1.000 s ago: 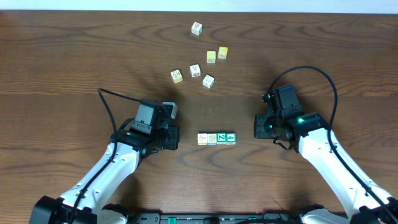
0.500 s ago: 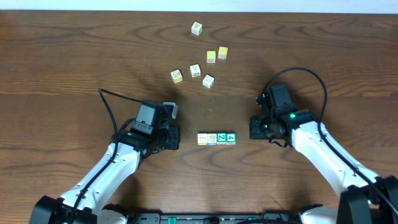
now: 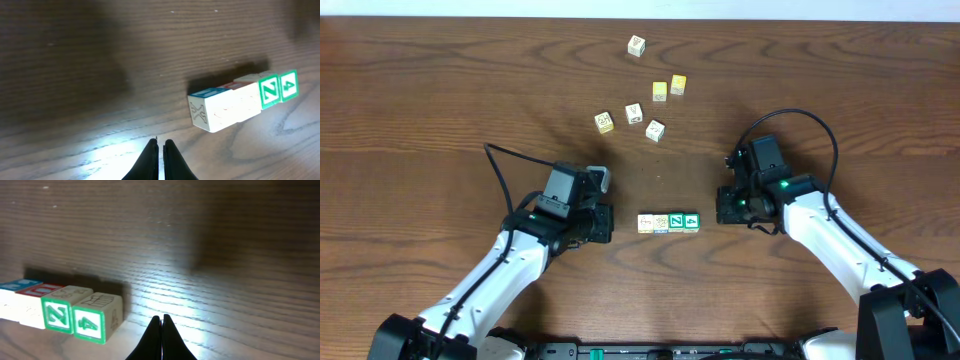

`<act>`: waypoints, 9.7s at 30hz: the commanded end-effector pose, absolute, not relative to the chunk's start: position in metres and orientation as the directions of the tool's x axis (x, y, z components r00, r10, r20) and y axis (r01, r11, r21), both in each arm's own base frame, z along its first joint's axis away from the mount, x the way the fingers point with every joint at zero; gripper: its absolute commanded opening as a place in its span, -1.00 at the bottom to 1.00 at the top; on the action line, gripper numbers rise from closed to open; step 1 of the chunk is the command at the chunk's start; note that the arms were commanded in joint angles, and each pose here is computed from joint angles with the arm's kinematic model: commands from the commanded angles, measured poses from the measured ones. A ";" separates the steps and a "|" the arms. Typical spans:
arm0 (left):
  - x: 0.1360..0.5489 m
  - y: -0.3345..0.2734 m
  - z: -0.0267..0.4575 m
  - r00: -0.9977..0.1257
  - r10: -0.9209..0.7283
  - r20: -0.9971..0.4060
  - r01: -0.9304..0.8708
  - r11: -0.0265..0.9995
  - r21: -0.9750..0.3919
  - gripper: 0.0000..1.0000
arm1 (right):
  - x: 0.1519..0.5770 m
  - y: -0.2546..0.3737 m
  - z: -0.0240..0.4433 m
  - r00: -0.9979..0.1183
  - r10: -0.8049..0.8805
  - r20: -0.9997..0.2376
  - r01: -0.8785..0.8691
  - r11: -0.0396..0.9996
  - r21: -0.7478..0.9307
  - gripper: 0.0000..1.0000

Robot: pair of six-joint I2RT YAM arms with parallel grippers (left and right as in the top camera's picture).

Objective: Lift 4 blocks

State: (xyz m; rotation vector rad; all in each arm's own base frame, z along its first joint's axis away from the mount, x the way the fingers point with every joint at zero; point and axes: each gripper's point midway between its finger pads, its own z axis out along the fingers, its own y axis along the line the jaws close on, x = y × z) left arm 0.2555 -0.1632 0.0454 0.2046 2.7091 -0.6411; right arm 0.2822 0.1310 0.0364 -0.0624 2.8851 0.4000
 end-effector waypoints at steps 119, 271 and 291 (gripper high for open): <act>0.255 -0.191 0.016 -0.951 -0.050 -0.305 0.113 0.863 -0.493 -0.86 | 0.261 0.172 -0.005 -0.981 -0.054 -0.185 -0.121 0.920 0.372 -0.97; 0.251 -0.186 -0.005 -0.969 -0.073 -0.236 0.048 0.882 -0.469 -0.85 | 0.261 0.175 -0.001 -0.975 -0.094 -0.199 -0.158 0.928 0.337 -0.97; 0.252 -0.184 -0.005 -0.967 -0.069 -0.244 0.050 0.891 -0.450 -0.86 | 0.272 0.167 0.006 -0.946 -0.200 -0.257 -0.251 0.950 0.186 -0.97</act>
